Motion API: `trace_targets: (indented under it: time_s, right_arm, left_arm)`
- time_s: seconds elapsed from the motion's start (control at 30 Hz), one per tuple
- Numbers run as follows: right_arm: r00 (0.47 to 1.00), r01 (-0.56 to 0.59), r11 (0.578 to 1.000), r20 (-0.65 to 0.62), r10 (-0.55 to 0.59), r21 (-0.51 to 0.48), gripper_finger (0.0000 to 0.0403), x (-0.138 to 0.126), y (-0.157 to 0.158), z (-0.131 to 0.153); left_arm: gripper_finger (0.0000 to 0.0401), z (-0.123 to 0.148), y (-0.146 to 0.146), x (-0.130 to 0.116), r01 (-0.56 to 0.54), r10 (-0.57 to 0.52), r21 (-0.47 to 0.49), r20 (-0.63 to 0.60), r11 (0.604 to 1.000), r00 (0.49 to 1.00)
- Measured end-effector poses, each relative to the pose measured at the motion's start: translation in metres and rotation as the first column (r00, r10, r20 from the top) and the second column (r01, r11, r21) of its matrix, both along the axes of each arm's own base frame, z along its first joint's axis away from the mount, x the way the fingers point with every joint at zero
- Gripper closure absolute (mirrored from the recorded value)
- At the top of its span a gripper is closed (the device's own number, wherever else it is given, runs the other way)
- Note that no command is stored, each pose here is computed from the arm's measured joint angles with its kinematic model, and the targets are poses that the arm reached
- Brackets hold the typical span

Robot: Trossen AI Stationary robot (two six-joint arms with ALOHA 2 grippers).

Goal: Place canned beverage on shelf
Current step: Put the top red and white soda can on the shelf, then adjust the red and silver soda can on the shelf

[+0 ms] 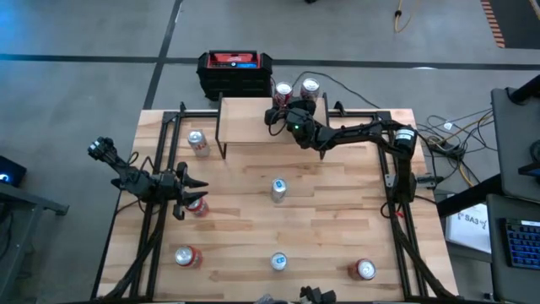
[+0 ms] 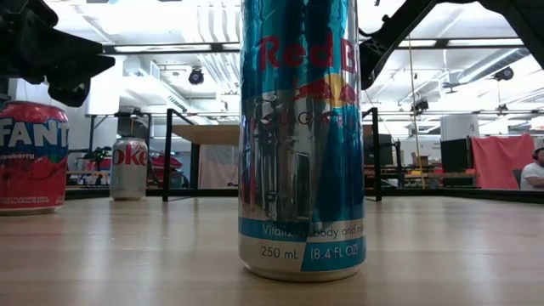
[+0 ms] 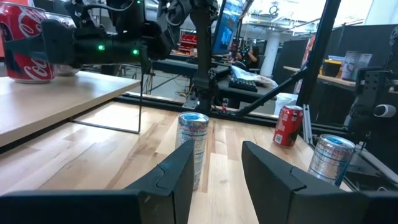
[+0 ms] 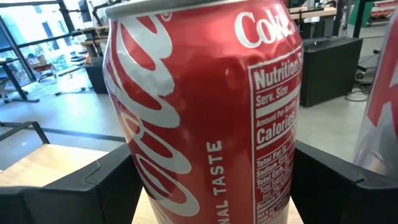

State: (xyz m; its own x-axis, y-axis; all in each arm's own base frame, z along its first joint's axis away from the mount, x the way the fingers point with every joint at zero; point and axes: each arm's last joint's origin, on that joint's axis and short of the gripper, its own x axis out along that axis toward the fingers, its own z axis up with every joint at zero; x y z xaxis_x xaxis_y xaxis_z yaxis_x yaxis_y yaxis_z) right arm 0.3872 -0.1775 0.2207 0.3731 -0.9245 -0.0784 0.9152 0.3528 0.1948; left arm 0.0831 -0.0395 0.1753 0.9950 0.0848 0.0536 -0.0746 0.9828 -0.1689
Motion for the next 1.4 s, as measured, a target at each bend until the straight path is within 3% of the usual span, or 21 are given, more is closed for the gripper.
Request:
trace_targets:
  time_s: [0.23,0.5,0.83,1.03,1.4]
  right_arm:
    - [1.0,0.005,1.0,-0.012,-0.005,0.003,0.0078,0.002,0.006,-0.001]
    - [0.996,0.086,0.996,-0.022,-0.087,-0.011,0.0025,0.001,0.011,0.0]
    - [0.996,0.088,0.996,-0.021,-0.088,-0.021,0.0021,0.002,0.016,0.004]
    - [0.995,0.074,0.996,-0.065,-0.077,-0.053,0.0021,0.005,0.034,0.013]
    - [0.969,0.175,0.978,-0.154,-0.192,-0.117,0.002,0.006,0.085,0.031]
  left_arm:
    - [0.0283,0.0,0.0,0.0,0.0,0.0,0.0,0.0,1.0,1.0]
    - [0.0283,0.0,0.0,0.0,0.0,0.0,0.0,0.0,1.0,1.0]
    - [0.0283,0.0,0.0,0.0,0.0,0.0,0.0,0.0,1.0,1.0]
    - [0.0283,0.0,0.0,0.0,0.0,0.0,0.0,0.0,1.0,1.0]
    - [0.0283,0.0,0.0,0.0,0.0,0.0,0.0,0.0,1.0,1.0]
